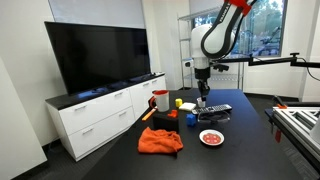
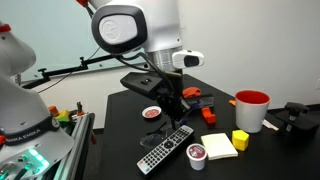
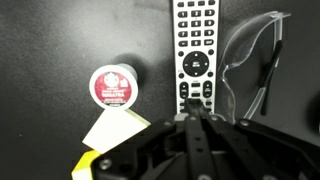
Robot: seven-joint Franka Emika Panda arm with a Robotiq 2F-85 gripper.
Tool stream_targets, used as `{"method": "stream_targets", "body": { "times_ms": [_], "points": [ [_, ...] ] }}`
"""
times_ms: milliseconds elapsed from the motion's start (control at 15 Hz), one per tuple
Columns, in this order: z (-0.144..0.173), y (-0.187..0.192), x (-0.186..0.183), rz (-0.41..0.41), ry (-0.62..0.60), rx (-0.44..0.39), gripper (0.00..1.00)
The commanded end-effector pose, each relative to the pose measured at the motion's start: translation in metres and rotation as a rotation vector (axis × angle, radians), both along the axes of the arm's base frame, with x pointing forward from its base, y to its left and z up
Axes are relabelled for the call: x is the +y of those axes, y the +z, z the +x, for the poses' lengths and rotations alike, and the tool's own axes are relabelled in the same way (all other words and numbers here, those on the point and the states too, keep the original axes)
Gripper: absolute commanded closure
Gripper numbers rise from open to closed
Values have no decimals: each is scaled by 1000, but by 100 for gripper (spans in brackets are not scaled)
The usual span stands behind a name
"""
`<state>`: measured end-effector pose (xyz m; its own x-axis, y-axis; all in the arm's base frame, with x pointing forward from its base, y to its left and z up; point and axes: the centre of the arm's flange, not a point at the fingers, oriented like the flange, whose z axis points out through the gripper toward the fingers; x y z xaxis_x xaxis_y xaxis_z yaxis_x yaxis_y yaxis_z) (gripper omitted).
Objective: Press a button on the remote
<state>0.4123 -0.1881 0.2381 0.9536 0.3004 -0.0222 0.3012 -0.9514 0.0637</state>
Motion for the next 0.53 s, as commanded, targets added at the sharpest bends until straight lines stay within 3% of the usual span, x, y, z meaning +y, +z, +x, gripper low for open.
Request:
{"method": "stream_targets", "body": {
  "times_ms": [0, 467],
  "points": [
    [-4, 4, 1, 25, 0, -42, 100],
    [-1, -6, 12, 79, -6, -69, 100]
  ]
}}
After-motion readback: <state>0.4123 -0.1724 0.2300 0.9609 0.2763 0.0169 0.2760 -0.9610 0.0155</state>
